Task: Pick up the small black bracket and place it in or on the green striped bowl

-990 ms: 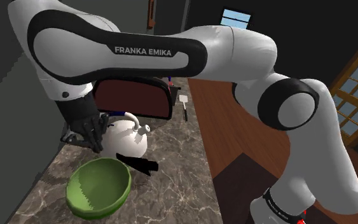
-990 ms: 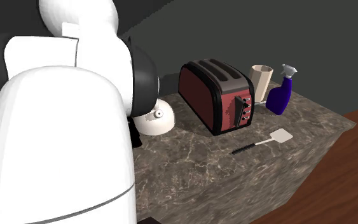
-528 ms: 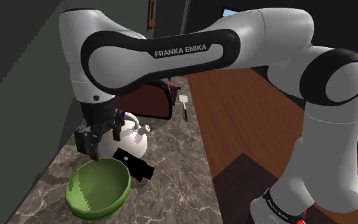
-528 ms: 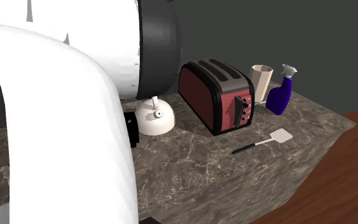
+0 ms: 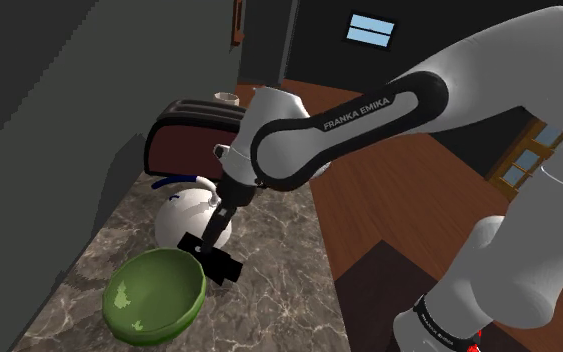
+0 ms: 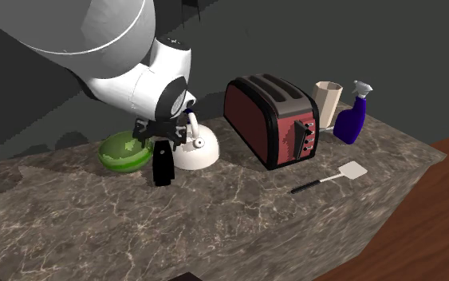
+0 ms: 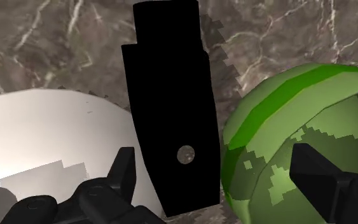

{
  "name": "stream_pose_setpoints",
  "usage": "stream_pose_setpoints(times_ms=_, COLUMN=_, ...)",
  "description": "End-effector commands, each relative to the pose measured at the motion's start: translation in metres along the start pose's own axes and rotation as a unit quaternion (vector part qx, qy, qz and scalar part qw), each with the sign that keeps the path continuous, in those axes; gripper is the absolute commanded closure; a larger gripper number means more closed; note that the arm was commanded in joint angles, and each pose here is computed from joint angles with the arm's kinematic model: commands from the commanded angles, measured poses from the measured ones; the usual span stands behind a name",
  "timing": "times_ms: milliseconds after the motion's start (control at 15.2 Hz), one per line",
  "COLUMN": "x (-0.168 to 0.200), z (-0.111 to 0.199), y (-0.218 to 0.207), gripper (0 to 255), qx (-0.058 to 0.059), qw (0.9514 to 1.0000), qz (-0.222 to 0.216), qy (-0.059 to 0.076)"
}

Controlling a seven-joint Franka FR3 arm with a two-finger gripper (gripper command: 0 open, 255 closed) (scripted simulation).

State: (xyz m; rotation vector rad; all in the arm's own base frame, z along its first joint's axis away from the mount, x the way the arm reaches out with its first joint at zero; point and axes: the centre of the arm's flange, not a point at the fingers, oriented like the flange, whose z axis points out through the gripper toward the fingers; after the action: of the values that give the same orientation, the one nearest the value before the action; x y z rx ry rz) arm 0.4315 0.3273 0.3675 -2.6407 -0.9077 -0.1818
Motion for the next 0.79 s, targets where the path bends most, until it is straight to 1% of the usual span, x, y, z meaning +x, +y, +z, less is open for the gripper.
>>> stream_pose_setpoints(times_ms=0, x=-0.014, z=0.009, y=0.015, gripper=0, qx=0.011, qw=0.9994, qz=-0.016, qy=0.028)
stream_pose_setpoints(times_ms=396, x=-0.012, z=0.041, y=0.015, gripper=0, qx=0.011, qw=0.9994, qz=-0.016, qy=0.028)
stream_pose_setpoints(times_ms=726, x=-0.012, z=0.044, y=0.015, gripper=0, qx=0.011, qw=0.9994, qz=-0.016, qy=0.028)
